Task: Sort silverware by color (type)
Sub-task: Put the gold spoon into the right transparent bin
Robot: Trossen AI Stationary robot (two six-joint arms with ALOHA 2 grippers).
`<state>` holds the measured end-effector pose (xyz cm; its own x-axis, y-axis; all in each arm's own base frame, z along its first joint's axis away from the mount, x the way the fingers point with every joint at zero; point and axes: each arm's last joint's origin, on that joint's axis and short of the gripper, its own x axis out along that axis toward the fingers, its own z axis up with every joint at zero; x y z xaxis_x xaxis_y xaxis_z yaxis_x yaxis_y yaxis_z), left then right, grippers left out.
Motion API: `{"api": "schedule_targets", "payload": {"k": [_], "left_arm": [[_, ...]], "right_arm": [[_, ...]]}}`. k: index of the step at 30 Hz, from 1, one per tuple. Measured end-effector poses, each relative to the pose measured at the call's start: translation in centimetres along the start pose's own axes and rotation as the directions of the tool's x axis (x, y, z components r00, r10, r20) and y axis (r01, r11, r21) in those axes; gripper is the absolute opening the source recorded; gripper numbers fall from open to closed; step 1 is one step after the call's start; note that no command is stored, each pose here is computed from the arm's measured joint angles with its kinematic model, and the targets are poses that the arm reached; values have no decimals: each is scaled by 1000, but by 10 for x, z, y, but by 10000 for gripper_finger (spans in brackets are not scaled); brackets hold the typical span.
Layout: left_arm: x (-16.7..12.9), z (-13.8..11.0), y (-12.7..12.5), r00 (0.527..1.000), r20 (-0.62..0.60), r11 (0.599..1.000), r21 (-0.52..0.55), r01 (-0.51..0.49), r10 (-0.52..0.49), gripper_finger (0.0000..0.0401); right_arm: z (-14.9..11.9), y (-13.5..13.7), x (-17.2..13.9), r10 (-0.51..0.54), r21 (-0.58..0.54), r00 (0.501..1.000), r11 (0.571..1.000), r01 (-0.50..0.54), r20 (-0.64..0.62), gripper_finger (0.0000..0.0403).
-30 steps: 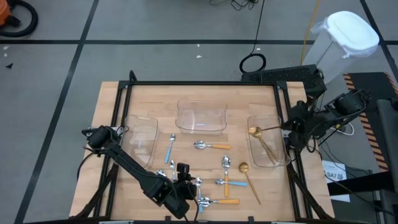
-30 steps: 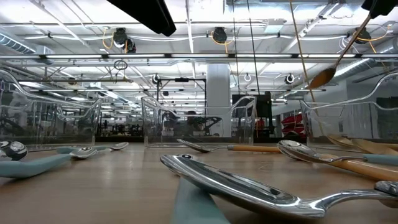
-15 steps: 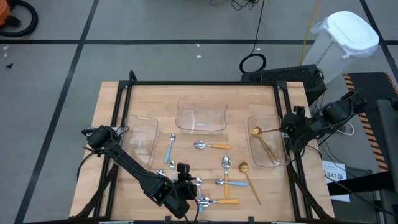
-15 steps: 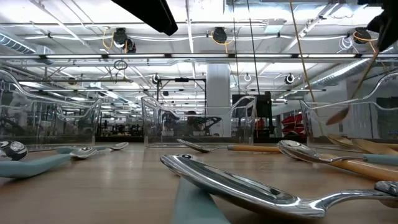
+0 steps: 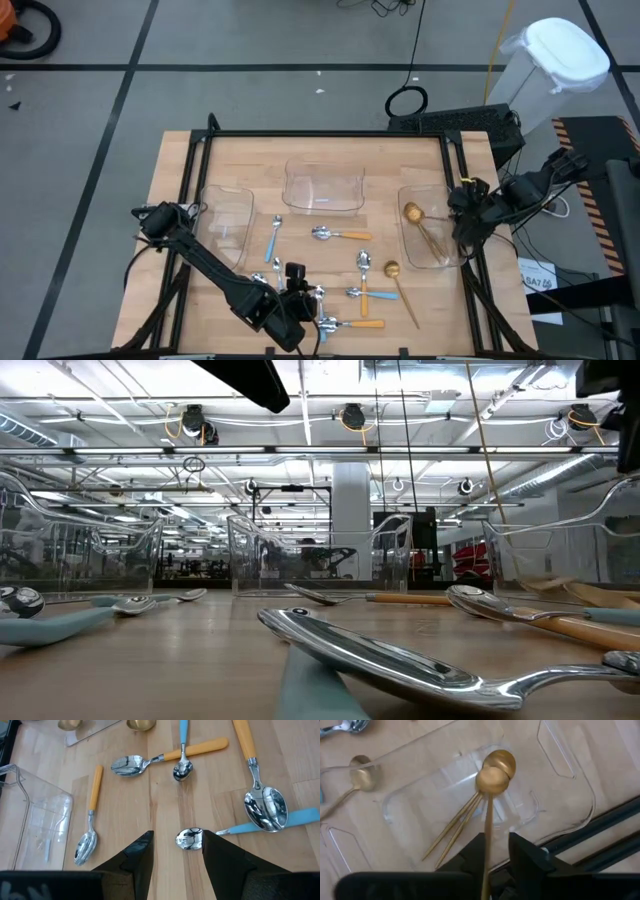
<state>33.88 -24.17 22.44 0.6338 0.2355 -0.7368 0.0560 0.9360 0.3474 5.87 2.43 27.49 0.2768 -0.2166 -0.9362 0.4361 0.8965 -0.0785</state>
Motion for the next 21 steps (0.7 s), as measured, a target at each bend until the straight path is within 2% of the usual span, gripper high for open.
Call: {"api": "schedule_targets", "payload": {"k": [5, 11, 16, 21], "left_arm": [[0, 0, 0, 1000, 0, 1000, -2, 0, 0, 165], [0, 0, 0, 1000, 2, 1000, 7, 0, 0, 165], [1, 3, 1, 1000, 19, 1000, 2, 4, -4, 165], [1, 3, 1, 1000, 20, 1000, -4, 4, -4, 165]], "right_arm": [[-1, 3, 1, 29, 52, 998, 998, -26, -62, 138], [2, 11, 2, 74, 118, 993, 991, -63, -90, 146], [18, 31, 4, 152, 99, 987, 983, -156, 52, 135], [38, 56, 9, 166, 49, 960, 982, -181, 224, 127]]}}
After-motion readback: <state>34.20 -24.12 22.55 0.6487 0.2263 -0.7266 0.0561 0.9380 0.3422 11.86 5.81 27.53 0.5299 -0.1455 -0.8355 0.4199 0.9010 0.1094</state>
